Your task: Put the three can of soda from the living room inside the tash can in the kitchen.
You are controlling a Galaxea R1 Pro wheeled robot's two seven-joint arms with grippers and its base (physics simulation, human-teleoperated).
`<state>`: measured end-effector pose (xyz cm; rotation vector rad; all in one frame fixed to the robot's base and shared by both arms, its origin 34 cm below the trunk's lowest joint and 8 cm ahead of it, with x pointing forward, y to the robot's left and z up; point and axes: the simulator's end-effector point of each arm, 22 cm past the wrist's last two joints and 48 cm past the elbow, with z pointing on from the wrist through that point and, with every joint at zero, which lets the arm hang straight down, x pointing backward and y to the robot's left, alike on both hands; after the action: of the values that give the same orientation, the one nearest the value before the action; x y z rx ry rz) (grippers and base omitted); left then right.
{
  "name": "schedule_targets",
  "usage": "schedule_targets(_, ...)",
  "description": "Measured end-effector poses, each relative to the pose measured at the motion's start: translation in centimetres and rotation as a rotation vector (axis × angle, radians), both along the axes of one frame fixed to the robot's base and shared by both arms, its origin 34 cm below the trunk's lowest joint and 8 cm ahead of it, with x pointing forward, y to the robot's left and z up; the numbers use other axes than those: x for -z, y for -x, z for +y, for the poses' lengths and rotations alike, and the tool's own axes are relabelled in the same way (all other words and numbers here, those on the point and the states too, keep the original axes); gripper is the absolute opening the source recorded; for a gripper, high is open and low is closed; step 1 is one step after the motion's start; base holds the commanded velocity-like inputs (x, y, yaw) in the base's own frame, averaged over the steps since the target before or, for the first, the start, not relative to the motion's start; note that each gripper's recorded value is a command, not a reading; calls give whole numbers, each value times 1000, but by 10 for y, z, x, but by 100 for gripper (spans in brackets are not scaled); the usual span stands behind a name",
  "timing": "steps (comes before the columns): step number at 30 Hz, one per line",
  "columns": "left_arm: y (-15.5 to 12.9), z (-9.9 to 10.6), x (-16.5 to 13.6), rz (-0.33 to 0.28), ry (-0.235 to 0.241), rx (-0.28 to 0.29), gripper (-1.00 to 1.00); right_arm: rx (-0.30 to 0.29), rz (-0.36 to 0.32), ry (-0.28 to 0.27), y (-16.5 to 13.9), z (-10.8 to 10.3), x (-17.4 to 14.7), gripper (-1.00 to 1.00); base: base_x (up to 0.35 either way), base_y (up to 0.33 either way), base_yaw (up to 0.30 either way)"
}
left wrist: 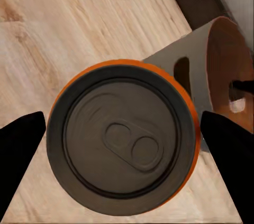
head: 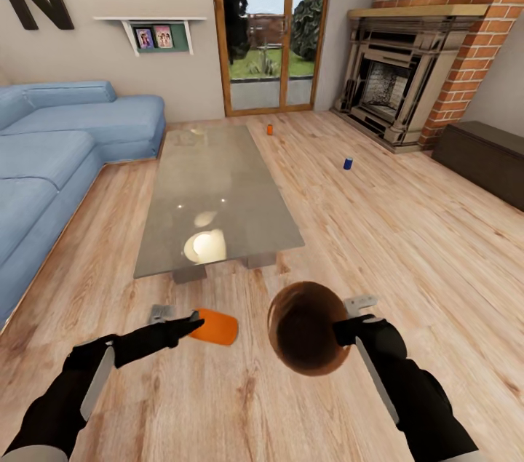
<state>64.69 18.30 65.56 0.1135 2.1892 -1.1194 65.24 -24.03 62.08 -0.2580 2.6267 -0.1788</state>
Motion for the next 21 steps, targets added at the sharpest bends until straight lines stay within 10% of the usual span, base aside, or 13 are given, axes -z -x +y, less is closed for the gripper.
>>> schedule_targets(11, 26, -31, -48, -41, 219, 164, -100, 0, 30, -20, 7, 6, 12, -100, 0, 0, 0)
schedule_targets(21, 32, -19, -62, -38, 276, 186, -100, 0, 30, -23, 7, 6, 12, -100, 0, 0, 0)
